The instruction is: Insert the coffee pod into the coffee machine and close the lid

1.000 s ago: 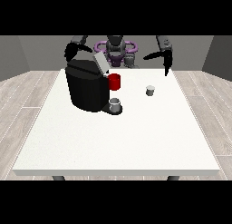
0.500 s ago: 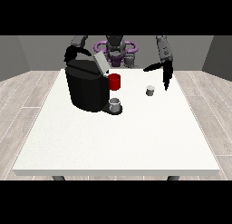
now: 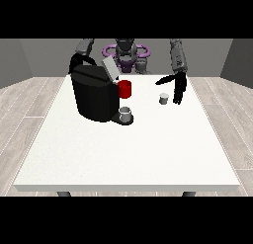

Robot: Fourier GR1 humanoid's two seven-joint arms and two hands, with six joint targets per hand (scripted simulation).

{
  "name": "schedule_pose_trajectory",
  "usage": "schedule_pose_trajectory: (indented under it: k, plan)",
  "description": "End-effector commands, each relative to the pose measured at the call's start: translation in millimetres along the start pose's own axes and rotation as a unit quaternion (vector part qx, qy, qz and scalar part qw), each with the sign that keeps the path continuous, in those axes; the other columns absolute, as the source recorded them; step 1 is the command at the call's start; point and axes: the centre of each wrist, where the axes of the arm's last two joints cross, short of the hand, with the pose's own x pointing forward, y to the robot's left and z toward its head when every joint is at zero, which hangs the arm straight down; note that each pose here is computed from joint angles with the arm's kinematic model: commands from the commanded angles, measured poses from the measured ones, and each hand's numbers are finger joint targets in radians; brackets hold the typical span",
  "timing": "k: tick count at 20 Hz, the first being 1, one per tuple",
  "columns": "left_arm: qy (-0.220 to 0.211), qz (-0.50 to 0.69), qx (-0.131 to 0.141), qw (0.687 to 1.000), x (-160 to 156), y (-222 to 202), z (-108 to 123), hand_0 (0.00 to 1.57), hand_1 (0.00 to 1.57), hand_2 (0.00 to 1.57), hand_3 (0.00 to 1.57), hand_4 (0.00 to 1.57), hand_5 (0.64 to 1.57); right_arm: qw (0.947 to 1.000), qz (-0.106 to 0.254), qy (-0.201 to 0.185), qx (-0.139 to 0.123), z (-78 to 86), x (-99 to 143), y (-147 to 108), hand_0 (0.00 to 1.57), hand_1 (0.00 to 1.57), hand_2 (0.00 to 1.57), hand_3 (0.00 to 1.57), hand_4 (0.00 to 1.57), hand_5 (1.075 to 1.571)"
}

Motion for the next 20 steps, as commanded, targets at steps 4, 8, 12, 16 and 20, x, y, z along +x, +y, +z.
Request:
schedule_pose_trajectory:
  k: [4,8,12,16,20]
  plan:
    - [0.040,-0.037,-0.004,0.999,-14.9,4.2,-3.1,0.70,0.70,0.78,0.43,0.00,1.571,0.9995,0.013,0.024,-0.018,-5.2,-2.9,7.6,0.00,0.00,0.00,0.00,0.41,1.571]
    - [0.053,-0.099,-0.035,0.993,-34.4,1.6,9.7,0.70,0.70,0.78,0.49,0.00,1.571,0.9990,0.016,0.040,-0.013,12.7,-21.5,12.7,0.00,0.00,0.00,0.00,0.43,1.571]
    - [0.062,-0.133,-0.027,0.989,-21.8,-15.0,-3.7,0.57,0.57,0.70,0.41,0.00,1.571,0.9987,0.004,0.050,-0.004,-0.1,-10.3,9.3,0.00,0.00,0.00,0.00,0.43,1.571]
    - [0.011,-0.162,0.015,0.987,-18.2,0.7,-9.2,0.65,0.65,0.79,0.53,0.00,1.571,1.0000,0.004,0.004,-0.003,1.1,-12.0,18.0,0.00,0.00,0.00,0.00,0.48,1.571]
    - [-0.002,-0.161,0.031,0.986,-23.3,-7.2,-9.9,0.72,0.72,0.86,0.65,0.23,1.571,0.9997,0.010,0.018,-0.013,-4.2,-8.6,3.4,0.00,0.00,0.00,0.00,0.49,1.571]
